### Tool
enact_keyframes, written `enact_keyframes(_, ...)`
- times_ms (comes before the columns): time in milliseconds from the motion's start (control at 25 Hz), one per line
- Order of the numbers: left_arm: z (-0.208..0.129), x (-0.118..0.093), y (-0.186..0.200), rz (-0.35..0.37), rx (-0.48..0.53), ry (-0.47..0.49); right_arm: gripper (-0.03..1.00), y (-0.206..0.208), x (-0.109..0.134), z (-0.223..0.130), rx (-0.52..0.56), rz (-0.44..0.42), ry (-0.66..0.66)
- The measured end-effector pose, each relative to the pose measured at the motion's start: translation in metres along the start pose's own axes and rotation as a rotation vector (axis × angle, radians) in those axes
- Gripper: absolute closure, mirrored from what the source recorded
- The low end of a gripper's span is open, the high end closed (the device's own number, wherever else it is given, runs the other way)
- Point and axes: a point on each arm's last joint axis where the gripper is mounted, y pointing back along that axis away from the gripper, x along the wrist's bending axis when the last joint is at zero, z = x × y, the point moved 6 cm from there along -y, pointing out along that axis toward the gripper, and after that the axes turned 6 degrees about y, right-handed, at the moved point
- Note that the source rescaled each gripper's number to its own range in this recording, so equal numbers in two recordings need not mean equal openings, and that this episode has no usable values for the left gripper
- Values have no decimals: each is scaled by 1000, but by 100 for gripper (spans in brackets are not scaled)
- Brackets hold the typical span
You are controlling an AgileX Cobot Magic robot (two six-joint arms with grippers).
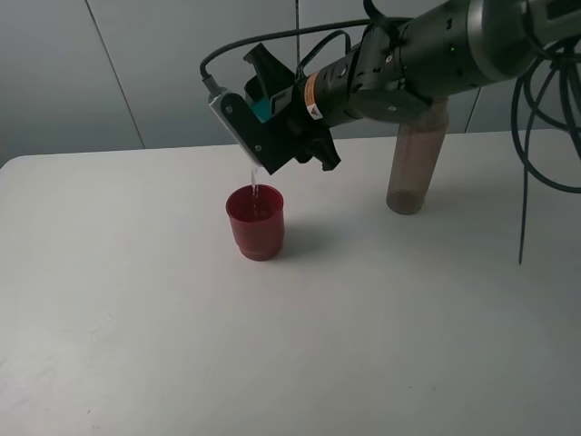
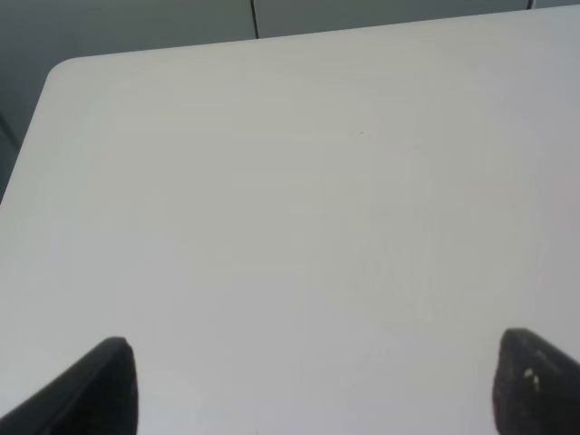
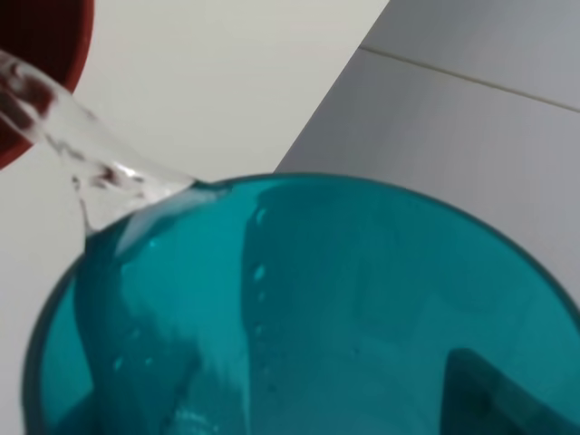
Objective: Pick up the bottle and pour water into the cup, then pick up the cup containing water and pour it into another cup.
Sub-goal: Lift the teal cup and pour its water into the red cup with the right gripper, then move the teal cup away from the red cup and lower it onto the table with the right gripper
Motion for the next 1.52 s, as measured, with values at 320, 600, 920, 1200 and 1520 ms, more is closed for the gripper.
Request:
enact_keyframes(320,0,0,0,0,0,2,85,0,-3,1,-8,-17,73)
enact_keyframes(600,0,0,0,0,0,4,85,0,-10,5,-28,-67,144)
enact_keyframes(920,0,0,0,0,0,4,85,0,-10,6,-33,-74,220)
enact_keyframes(1200,0,0,0,0,0,2,85,0,-10,6,-33,-74,220)
enact_keyframes(1520,0,0,0,0,0,2,85,1,-11,6,-37,-76,189)
